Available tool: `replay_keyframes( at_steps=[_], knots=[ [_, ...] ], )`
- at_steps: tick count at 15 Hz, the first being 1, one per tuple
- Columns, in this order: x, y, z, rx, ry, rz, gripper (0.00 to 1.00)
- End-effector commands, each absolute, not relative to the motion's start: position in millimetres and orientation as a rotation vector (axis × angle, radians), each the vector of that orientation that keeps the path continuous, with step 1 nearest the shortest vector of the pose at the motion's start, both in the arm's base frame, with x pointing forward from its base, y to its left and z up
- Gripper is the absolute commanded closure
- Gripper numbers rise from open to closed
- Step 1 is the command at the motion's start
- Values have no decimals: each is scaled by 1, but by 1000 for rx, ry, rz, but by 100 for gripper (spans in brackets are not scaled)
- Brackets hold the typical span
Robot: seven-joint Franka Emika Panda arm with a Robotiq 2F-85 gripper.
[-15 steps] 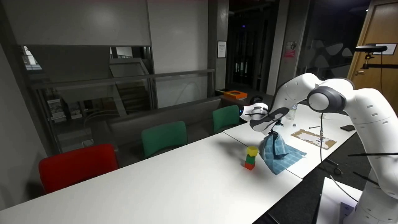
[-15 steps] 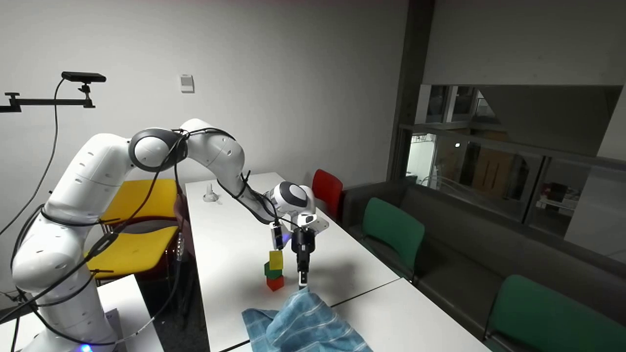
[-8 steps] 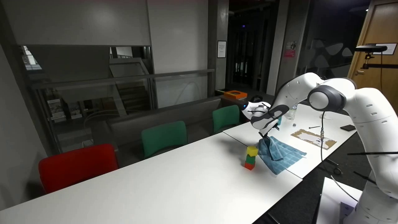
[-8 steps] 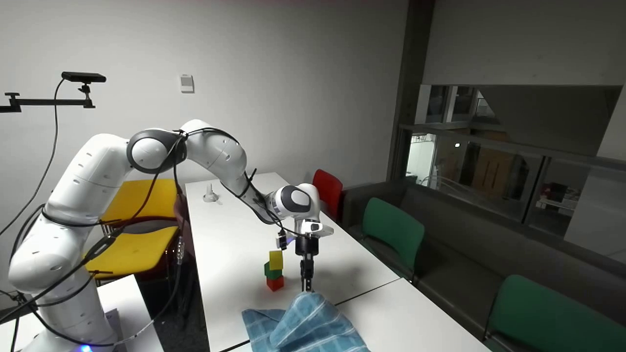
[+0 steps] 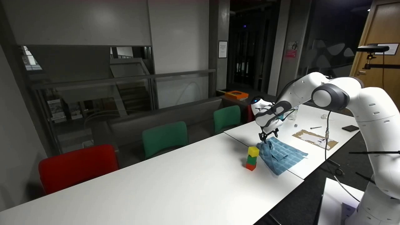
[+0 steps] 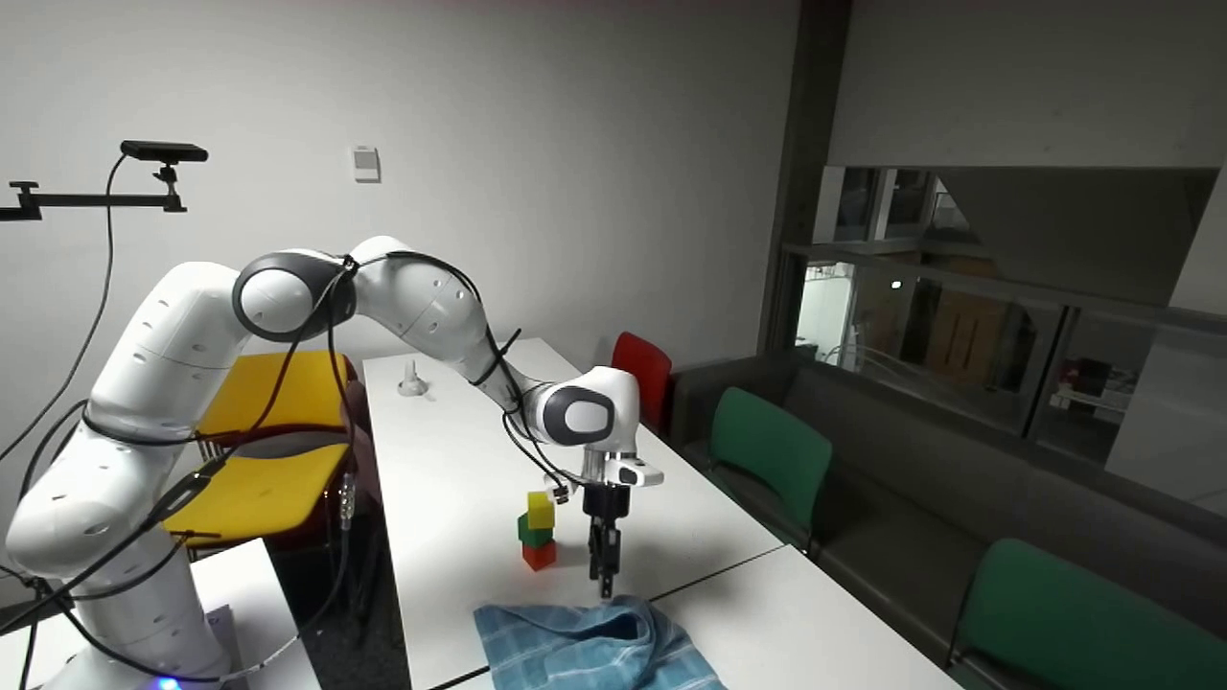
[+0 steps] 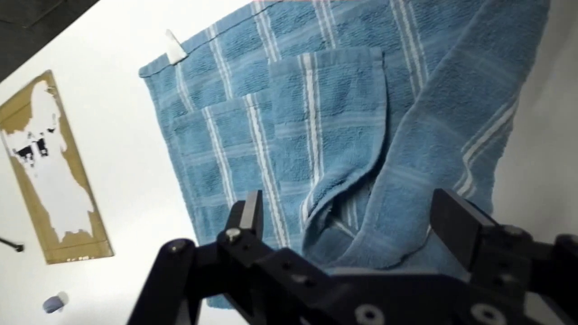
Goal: Unfold the cloth
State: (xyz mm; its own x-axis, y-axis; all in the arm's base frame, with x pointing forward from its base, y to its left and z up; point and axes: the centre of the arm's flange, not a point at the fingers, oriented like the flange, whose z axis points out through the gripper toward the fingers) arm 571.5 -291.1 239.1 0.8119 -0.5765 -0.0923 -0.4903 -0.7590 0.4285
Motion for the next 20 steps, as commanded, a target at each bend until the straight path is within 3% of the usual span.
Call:
replay_keyframes(
  at_steps=[1,20],
  knots=[
    [536,-290,244,2750,-780,-285,0],
    [474,-278,177,2673,-239,-274,0]
  ],
)
